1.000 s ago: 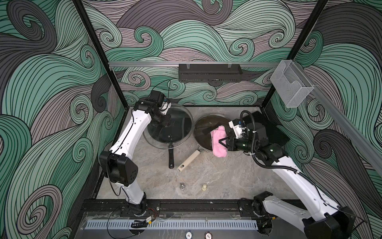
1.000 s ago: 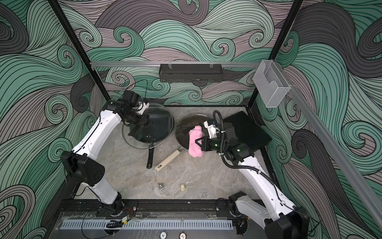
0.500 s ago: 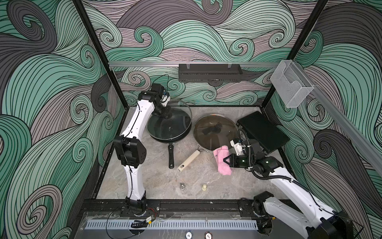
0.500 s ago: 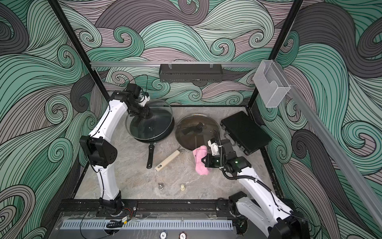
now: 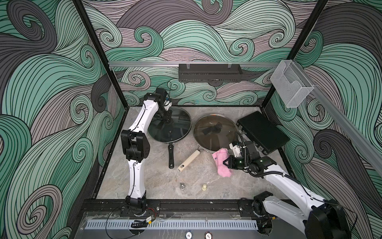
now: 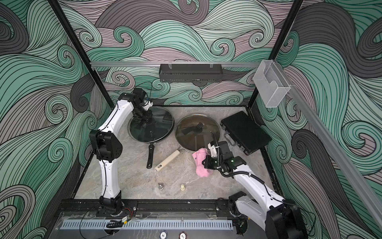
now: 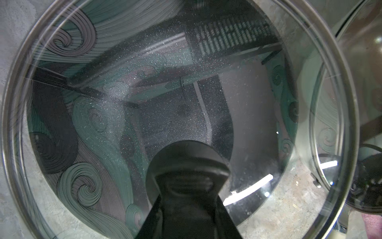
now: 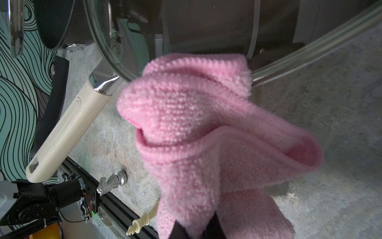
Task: Wipe the pot lid with a cloth
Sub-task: Place the pot lid on the cooking pot.
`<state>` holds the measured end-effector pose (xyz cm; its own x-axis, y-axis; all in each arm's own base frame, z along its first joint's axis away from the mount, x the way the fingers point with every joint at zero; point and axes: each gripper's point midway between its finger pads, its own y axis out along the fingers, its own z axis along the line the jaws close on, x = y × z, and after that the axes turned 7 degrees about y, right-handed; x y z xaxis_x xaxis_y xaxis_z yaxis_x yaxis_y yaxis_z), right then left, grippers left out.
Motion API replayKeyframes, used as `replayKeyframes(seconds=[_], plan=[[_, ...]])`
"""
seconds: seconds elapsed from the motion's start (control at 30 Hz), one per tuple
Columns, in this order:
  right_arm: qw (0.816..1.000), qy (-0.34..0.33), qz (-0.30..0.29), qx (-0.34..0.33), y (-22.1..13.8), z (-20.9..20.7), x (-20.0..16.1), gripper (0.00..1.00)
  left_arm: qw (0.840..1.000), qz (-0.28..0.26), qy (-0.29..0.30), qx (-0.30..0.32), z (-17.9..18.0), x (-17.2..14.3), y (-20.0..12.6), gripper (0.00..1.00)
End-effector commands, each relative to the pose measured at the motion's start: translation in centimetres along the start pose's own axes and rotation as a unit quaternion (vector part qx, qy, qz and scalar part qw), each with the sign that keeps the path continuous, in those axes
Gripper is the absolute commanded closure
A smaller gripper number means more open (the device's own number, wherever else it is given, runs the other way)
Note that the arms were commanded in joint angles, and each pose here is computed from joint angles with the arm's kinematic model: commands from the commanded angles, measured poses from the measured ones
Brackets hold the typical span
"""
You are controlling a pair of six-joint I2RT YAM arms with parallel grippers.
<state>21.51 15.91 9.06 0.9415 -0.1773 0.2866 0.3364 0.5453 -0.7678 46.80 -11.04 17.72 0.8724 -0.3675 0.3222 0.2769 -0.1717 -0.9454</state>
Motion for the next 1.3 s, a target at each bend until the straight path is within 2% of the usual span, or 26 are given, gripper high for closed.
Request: replayKeyframes(seconds=[0.0, 0.6, 1.27], plan=[[1.0, 0.01, -0.006, 0.001, 0.4, -0.3, 0.1, 1.0, 0.998, -0.058, 0.013, 0.007, -0.1, 2.6, -2.9, 1.0], [0.999, 0.032, 0.003, -0.001, 1.1, -1.3, -1.1, 1.0, 0.998, -0.031, 0.028, 0.037, -0.1, 3.2, -0.6, 1.0], [0.999, 0.034, -0.001, 0.01, 1.5, -1.0, -0.8, 1.0, 0.998, -0.011, 0.039, 0.051, -0.1, 2.7, 1.1, 1.0]])
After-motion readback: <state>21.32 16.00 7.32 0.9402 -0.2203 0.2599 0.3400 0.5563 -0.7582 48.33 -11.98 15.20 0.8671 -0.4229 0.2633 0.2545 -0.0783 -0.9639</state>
